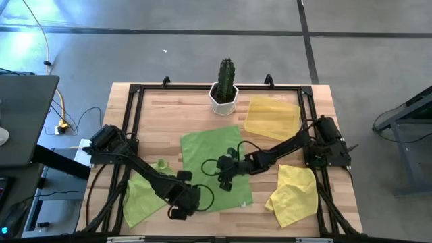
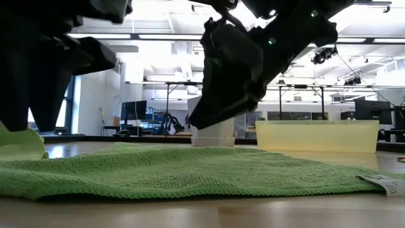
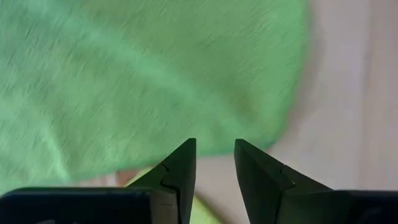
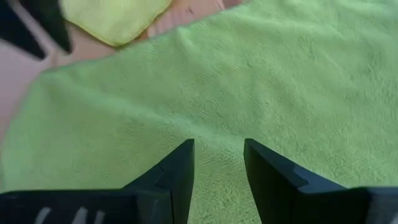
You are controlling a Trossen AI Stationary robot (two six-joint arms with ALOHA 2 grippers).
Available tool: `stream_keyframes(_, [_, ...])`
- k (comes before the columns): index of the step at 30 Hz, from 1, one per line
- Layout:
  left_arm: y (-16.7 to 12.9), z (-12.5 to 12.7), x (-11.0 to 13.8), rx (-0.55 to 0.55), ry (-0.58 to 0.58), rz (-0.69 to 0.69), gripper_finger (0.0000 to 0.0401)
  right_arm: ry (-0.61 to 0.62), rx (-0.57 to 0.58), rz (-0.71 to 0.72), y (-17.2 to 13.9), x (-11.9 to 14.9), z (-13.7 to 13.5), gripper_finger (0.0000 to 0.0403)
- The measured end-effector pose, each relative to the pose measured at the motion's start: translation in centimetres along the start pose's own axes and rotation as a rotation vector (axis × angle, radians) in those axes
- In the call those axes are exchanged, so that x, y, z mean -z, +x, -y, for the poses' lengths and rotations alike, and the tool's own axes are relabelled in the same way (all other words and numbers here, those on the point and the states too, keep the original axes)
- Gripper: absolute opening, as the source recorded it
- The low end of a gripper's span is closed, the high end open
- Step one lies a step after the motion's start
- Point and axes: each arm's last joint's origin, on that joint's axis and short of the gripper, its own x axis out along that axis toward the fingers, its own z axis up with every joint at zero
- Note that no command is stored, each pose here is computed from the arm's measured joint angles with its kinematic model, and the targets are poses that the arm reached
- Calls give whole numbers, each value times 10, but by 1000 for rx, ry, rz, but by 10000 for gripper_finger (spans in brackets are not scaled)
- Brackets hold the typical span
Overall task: Roll microfiber towels into tight, uniform cylinder then place into a basket
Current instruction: Roll the green towel
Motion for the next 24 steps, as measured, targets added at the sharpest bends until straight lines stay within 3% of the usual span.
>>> stream_keyframes(13, [-1, 7, 4, 34, -30, -10, 99, -6, 251, -176, 13, 23, 27, 133])
stream_keyframes(24, [-1, 9, 3, 37, -29, 1, 99, -17, 440, -175, 16, 20, 55, 133])
